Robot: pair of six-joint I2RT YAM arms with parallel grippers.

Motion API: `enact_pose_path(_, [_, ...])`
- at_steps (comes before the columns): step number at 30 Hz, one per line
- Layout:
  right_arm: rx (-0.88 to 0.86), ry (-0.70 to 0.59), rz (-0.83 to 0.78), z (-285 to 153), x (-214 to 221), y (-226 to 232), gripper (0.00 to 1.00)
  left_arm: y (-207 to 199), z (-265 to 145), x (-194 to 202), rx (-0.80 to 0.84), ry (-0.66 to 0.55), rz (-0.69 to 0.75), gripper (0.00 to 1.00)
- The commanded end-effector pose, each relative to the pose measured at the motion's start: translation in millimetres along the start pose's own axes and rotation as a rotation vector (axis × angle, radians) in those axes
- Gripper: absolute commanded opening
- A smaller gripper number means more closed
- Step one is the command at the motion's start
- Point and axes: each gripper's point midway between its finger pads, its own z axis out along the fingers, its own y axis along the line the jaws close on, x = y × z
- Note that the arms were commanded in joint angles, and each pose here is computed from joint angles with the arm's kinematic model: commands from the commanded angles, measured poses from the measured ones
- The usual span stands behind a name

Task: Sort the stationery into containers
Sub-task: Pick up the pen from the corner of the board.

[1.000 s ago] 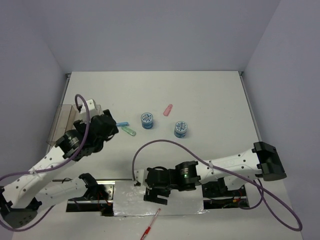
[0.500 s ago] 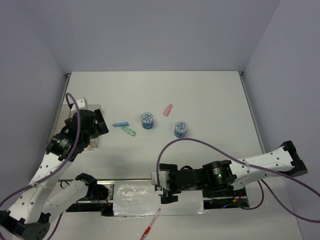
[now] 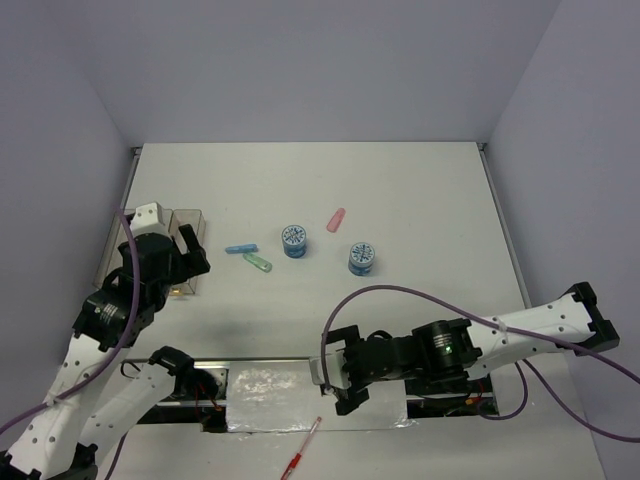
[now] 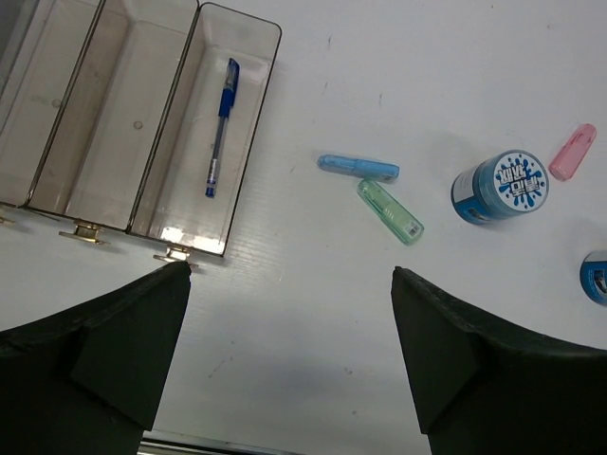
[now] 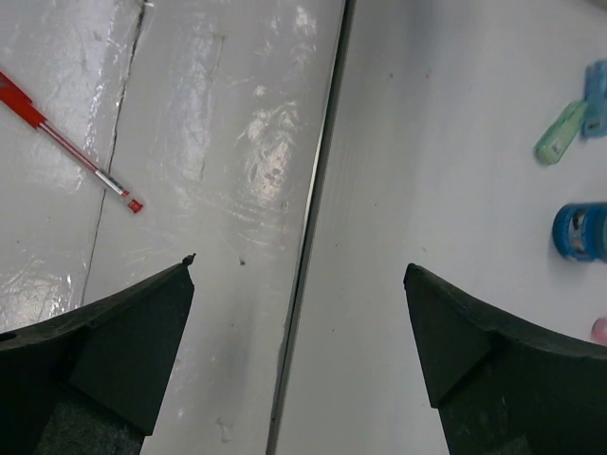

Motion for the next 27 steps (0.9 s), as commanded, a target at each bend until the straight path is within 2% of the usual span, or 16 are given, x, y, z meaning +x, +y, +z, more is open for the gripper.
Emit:
enact_pose_path(1, [-0.032,-0.131,-0.097,-5,-21,1,1.00,-7,2,-4,0.040,-0.016,0.015,0.99])
enact_pose_path(4, [-0.100,-0.154,-0.146,2,-23,14,1.00,-9,3,-3,0.046,-0.014,0.016,0.99])
enact_pose_path(6, [-0.157,-0.101,-0.182,12,-19,23,1.00,-9,4,-3,0.043,-0.009,0.017,0.99])
enact_pose_path(8, [-0.214,0.004,-0.217,25,0,33,1.00,-8,5,-1,0.037,-0.005,0.020,0.99])
enact_pose_path(11, [-0.311,0.063,-0.265,36,6,47,1.00,-8,4,-2,0.040,-0.011,0.015,0.99])
enact_pose_path(19, [-0.537,0.032,-0.346,55,-8,97,0.99,-9,1,-4,0.058,-0.025,0.015,0.99])
enact_pose_path(27, [-0.562,-0.024,-0.358,80,-25,133,0.88,-9,-1,-6,0.061,-0.035,0.010,0.99])
